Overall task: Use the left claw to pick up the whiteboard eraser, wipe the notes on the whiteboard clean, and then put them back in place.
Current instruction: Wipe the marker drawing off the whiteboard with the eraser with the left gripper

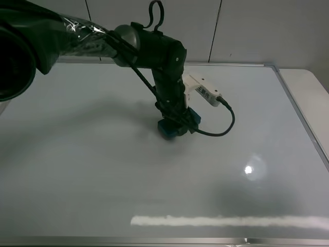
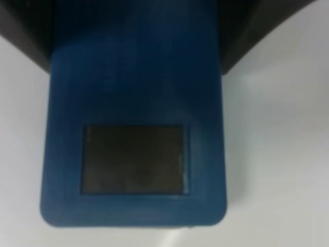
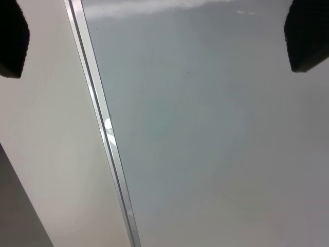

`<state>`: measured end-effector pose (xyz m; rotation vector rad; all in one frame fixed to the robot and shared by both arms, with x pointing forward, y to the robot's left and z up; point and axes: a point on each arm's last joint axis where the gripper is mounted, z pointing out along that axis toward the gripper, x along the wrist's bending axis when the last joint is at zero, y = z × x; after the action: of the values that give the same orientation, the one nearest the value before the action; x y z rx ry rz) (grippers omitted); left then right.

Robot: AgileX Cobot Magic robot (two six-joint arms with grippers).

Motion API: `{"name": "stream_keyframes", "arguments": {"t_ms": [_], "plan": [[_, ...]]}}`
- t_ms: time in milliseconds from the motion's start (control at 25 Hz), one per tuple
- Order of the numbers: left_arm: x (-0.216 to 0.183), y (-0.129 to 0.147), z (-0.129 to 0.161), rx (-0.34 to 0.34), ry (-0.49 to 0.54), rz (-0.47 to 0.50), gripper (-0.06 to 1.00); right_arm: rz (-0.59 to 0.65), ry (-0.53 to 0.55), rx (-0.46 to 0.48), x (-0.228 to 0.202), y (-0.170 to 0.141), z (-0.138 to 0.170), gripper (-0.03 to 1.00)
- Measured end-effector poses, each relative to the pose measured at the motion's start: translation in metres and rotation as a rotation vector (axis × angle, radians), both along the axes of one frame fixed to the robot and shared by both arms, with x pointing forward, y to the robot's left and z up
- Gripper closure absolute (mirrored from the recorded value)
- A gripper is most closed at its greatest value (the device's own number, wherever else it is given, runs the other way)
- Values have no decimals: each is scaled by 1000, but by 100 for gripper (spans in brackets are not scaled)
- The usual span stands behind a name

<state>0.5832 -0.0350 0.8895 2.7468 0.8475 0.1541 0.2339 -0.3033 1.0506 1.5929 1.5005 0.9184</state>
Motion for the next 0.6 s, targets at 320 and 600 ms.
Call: {"name": "stream_keyframes", "arguments": {"t_ms": [320, 600], "plan": [[-25, -26, 0, -4, 13, -69, 39, 0, 0, 0, 0, 0, 0, -2], [14, 6, 1, -28, -37, 22, 39, 0, 0, 0, 0, 0, 0, -2]]}}
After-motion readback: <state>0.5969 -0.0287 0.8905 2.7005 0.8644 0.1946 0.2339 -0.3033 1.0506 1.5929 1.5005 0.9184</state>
